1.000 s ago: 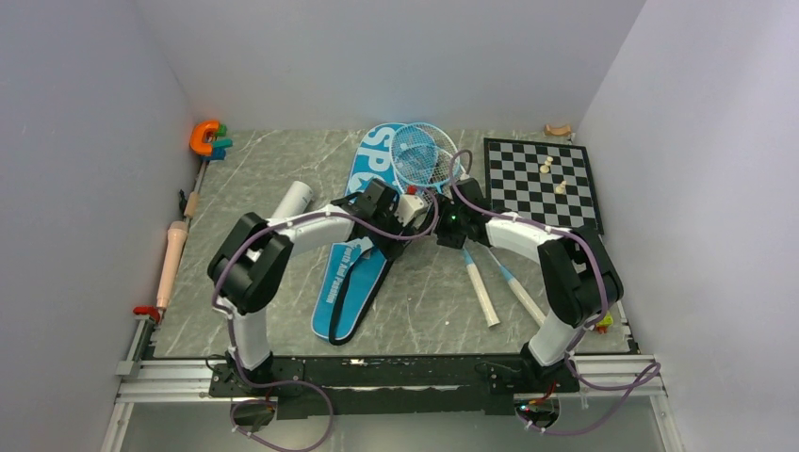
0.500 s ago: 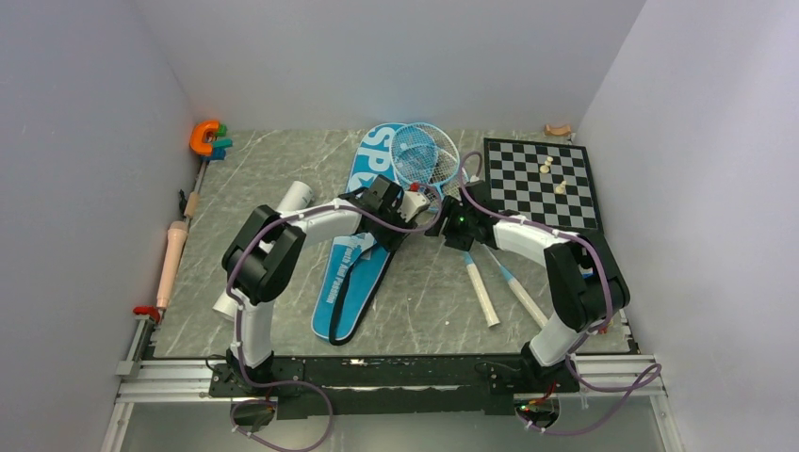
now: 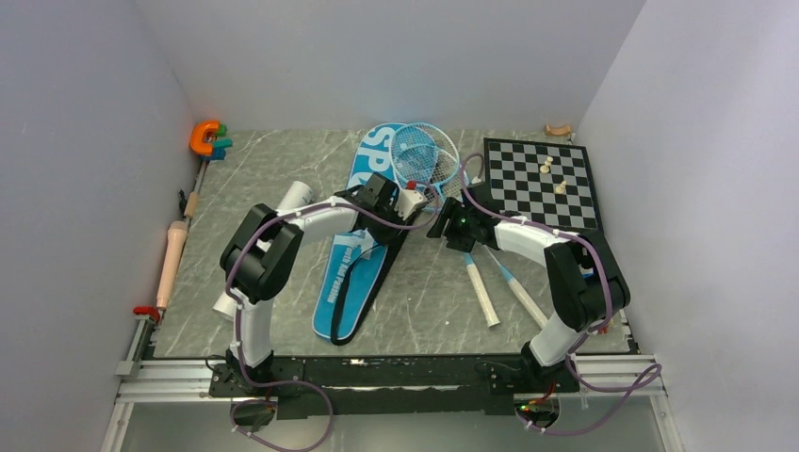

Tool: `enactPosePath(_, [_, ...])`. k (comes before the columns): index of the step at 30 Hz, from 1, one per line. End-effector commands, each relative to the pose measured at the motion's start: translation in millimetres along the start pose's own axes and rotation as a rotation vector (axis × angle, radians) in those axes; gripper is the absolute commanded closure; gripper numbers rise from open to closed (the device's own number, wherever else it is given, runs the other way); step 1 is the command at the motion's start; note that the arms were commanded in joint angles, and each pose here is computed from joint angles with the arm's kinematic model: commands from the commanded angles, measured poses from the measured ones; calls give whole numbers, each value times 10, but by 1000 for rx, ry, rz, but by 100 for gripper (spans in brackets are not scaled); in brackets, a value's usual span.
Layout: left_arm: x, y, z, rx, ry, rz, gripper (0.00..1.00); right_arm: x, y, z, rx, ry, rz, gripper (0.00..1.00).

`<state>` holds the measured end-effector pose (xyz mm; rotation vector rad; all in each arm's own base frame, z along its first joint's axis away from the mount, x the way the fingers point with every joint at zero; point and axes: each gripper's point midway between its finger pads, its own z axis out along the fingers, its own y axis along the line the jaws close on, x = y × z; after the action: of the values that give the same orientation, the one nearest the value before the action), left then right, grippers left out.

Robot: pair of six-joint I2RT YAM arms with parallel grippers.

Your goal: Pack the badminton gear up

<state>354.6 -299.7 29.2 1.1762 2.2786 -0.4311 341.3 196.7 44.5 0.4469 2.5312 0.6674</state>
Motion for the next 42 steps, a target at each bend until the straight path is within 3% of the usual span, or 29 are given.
enactPosePath(1, [119, 73, 39, 12, 49, -32, 93, -134, 146, -84, -58, -47, -15, 34])
enactPosePath(3, [89, 114, 10, 5, 46, -46, 100, -136, 155, -76, -58, -44, -18, 34])
enactPosePath(11, [-244, 357, -526, -44, -37, -102, 100, -302, 330, -1, -80, -50, -41, 33])
enactPosePath(21, [-370, 291, -1084, -27, -112, -150, 100, -291, 833, 258, -262, 23, 24, 30])
enactPosePath(32, [-426, 165, -1732, -14, -188, -184, 100, -723, 1015, 787, -251, -28, 44, 30])
enactPosePath(37, [-309, 139, -1853, -27, -192, -175, 100, -831, 1143, 835, -289, -30, 67, 30])
enactPosePath(42, [-190, 187, -1726, -40, -167, -182, 100, -662, 1280, 723, -353, -13, 108, 30])
